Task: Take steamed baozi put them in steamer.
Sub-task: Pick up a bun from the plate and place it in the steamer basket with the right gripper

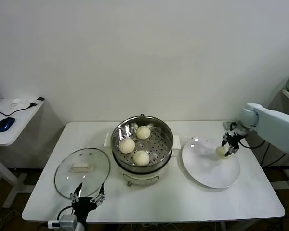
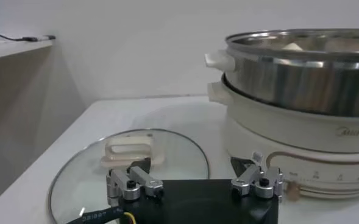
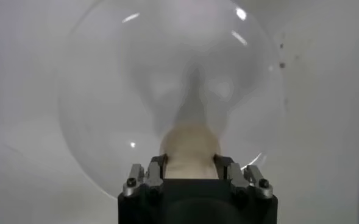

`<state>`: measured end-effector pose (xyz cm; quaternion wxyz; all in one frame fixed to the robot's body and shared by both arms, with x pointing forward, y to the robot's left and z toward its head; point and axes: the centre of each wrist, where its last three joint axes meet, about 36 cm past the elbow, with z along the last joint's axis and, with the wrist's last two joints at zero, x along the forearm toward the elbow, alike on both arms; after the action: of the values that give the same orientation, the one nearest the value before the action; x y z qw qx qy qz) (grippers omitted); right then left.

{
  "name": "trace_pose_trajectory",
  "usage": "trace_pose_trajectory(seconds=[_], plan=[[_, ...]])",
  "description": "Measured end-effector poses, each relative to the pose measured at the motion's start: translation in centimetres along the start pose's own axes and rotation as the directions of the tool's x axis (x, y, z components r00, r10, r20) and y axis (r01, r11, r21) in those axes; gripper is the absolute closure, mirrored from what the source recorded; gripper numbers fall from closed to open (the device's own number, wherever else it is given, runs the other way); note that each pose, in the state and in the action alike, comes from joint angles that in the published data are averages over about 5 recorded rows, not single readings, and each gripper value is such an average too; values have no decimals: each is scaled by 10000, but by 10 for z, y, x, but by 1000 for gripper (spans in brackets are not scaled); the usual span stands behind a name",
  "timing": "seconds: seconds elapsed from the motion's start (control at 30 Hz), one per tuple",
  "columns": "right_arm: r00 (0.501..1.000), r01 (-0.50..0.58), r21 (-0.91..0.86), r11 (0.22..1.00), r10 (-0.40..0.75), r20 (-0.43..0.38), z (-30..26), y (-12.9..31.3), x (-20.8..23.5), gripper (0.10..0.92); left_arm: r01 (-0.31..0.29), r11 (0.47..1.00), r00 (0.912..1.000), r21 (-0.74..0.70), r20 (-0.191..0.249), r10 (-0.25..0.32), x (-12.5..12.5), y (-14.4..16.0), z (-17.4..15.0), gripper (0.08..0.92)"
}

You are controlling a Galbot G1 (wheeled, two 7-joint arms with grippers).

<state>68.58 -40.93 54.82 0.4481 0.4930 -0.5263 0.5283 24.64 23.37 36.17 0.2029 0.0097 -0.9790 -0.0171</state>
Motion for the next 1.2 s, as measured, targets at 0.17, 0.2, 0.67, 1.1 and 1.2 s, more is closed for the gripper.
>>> trace_pose_trajectory(seconds=[0.17,0.2,0.67,1.1,1.2], plan=[[9978,-457,445,9980,435,493,-43,-20,74,462,-77,10000,9999,-6,99,77,0,-1,-6,177],[9964,-588,520,9969,555,644,-54,-23,92,462,-87,10000,9999,-12,122,88,0,-1,-7,177],[9695,-1054,1335,9854,720,2342,-242,1,202,462,-152,9999,9995,-68,269,154,-2,3,-17,177],[9866,-714,1029,9921,551,1533,-282,14,105,462,-111,9999,9996,-81,257,113,-2,5,-18,177],[9876,-750,969,9925,605,1449,-284,15,86,462,-117,9999,9997,-60,233,119,-2,4,-17,177]])
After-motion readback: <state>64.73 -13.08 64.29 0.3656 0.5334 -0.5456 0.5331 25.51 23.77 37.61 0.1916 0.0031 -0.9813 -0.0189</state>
